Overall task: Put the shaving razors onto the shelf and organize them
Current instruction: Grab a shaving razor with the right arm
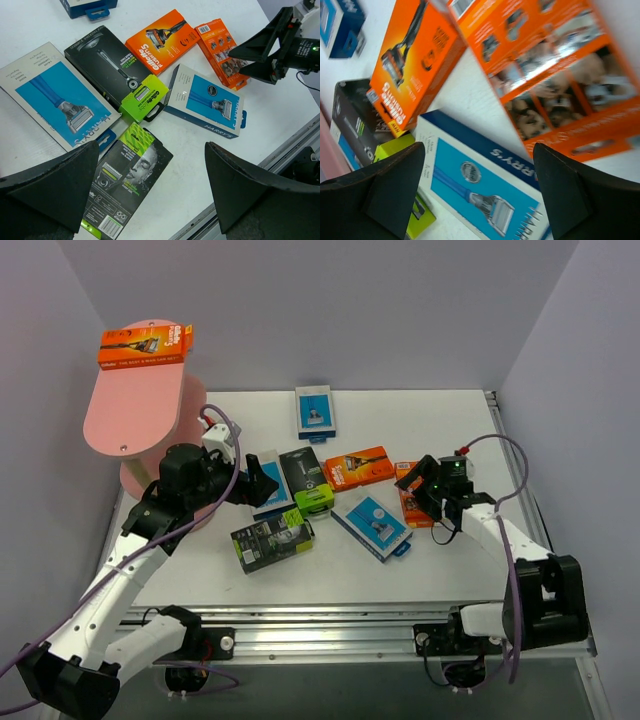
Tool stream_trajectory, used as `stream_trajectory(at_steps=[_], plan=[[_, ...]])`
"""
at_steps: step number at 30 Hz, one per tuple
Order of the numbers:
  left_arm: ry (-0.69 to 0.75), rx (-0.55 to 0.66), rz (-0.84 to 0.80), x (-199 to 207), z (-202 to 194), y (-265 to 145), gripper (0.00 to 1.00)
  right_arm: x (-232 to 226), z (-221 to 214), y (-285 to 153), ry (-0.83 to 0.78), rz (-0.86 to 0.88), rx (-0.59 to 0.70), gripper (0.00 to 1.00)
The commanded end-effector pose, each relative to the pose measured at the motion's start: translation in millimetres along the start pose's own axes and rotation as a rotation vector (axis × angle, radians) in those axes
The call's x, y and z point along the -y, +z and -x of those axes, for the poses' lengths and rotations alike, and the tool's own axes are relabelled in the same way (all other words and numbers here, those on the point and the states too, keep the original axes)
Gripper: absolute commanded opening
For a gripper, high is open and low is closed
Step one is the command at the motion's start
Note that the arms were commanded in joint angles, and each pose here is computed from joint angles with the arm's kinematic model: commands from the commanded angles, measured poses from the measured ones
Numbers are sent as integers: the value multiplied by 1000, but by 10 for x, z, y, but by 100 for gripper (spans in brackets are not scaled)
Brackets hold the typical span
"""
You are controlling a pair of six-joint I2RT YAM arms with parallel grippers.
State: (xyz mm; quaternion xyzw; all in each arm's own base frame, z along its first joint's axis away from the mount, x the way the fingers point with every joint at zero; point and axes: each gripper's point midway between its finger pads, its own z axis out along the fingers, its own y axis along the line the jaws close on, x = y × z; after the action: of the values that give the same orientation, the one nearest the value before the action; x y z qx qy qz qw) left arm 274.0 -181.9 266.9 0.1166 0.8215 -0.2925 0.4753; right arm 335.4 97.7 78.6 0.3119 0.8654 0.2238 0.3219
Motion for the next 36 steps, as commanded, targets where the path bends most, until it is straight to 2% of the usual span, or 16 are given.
stream_trajectory(at_steps=[1, 5, 10, 14, 20, 24, 26, 32, 36], plan=[[36, 45, -28, 84, 99, -45, 95, 322, 330, -257, 34, -140, 109, 86], [41, 32, -40, 124, 58, -24, 95, 585, 534, -408, 32, -188, 158, 91], [42, 17, -46, 143, 24, 8, 96, 675, 612, -348, -101, -245, 107, 100], [39, 9, -40, 125, 8, 27, 95, 659, 563, -155, -223, -241, -3, 100], [38, -5, -36, 111, -17, 63, 95, 598, 610, -28, -396, -264, -72, 100], [37, -12, -33, 102, -34, 73, 95, 620, 632, 66, -433, -273, -94, 100], [38, -14, -30, 93, -38, 77, 95, 611, 556, 130, -445, -255, -130, 100], [35, -24, -25, 77, -55, 101, 96, 396, 219, 273, -624, -268, -223, 100], [35, -32, -23, 70, -73, 114, 95, 350, 78, 347, -675, -285, -243, 100]])
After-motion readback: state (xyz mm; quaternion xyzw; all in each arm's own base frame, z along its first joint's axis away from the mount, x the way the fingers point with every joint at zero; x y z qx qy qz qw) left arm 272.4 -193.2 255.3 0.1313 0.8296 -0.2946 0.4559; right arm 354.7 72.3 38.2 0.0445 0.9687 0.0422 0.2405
